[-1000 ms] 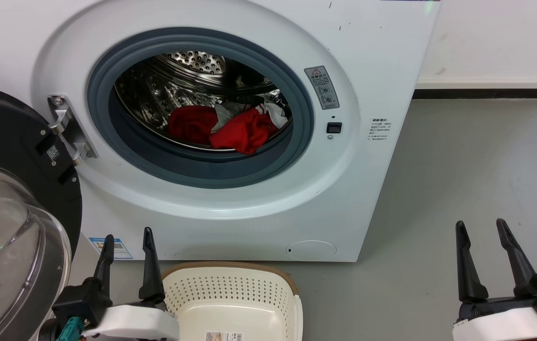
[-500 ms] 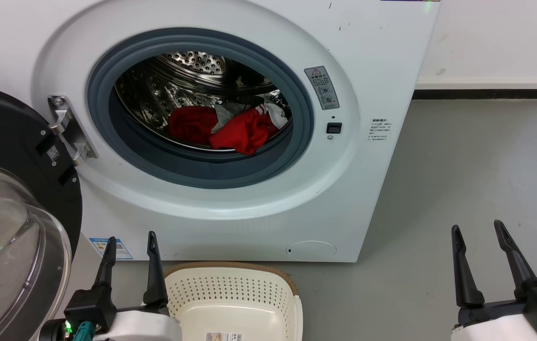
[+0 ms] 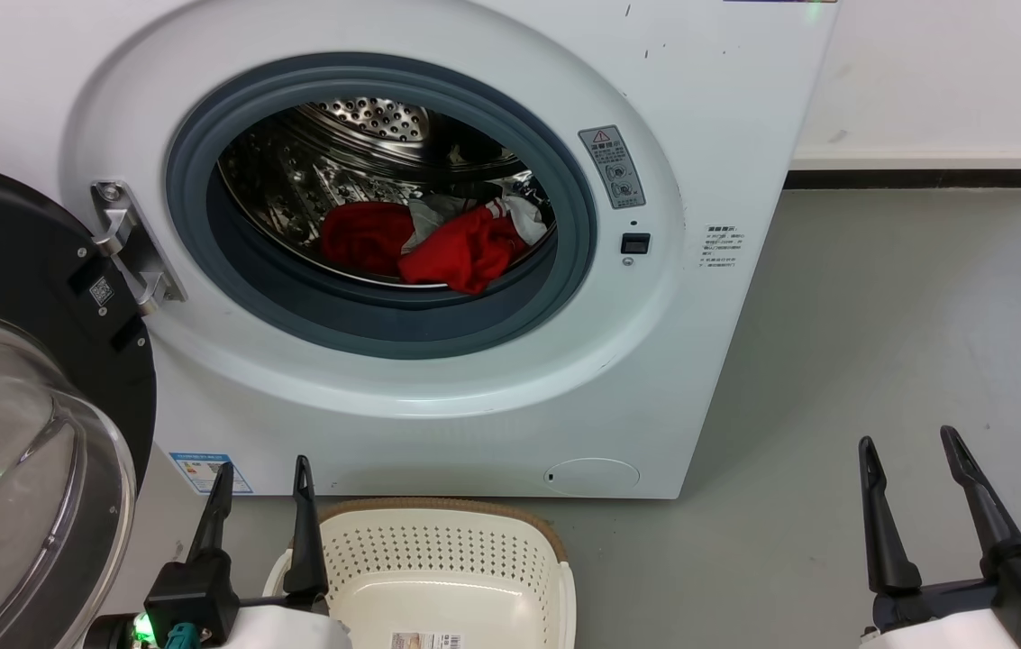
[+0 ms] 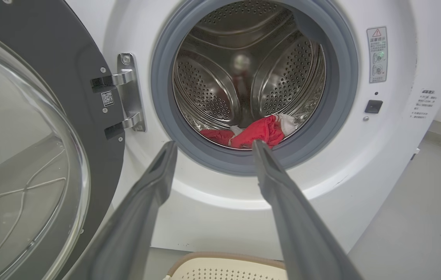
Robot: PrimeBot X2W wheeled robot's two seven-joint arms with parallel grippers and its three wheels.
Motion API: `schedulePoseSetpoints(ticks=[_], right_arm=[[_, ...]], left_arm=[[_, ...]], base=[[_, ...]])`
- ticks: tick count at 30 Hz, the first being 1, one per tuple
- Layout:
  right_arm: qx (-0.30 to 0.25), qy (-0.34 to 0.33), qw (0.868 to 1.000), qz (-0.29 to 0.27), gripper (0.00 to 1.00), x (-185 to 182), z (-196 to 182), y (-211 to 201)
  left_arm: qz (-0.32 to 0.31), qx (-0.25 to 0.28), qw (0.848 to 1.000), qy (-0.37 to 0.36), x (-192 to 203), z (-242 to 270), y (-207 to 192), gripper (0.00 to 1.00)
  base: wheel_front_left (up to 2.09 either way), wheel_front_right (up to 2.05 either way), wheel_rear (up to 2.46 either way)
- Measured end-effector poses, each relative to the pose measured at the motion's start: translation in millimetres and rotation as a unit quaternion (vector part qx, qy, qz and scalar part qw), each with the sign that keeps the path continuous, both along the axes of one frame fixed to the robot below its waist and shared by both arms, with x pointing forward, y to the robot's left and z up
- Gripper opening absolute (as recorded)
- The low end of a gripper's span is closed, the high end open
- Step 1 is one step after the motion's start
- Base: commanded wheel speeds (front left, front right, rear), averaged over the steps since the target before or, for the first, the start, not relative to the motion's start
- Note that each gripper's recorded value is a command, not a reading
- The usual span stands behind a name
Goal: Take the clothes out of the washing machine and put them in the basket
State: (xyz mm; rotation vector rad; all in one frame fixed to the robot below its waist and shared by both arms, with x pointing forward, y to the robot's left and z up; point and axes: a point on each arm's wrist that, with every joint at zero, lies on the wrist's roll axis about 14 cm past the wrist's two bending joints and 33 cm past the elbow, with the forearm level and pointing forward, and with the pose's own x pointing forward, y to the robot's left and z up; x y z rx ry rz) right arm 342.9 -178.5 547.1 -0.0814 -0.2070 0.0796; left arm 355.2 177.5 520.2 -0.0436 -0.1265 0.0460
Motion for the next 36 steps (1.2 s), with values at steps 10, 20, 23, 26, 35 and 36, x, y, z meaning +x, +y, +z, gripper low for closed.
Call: schedulePoseSetpoints(ticks=[10,20,23,26,35,36], right_arm=[[0.019,0.003,1.0,-0.003,1.0,0,-2,-3],[0.025,0.008,1.0,-0.003,1.0,0,-5,-3],[0.025,0.01,1.0,-0.003,1.0,-1,-6,-3],[0.025,0.01,1.0,-0.002,1.0,0,-7,-2],[0.025,0.011,1.0,-0.002,1.0,0,-7,-2],[0.025,0.012,1.0,-0.002,1.0,0,-8,-2]], left_arm=[[0.001,-0.016,1.0,0.01,-1,-7,2,1.0],[0.002,-0.024,1.0,0.015,-1,-10,3,1.0],[0.002,-0.024,1.0,0.016,-2,-10,4,1.0],[0.003,-0.024,1.0,0.017,-2,-11,4,1.0],[0.001,-0.024,1.0,0.018,-1,-12,3,1.0],[0.0,-0.024,1.0,0.017,1,-11,2,1.0]], base=[[0.0,0.0,0.0],[0.0,0.0,0.0],[0.0,0.0,0.0],[0.0,0.0,0.0],[0.0,0.0,0.0],[0.0,0.0,0.0]])
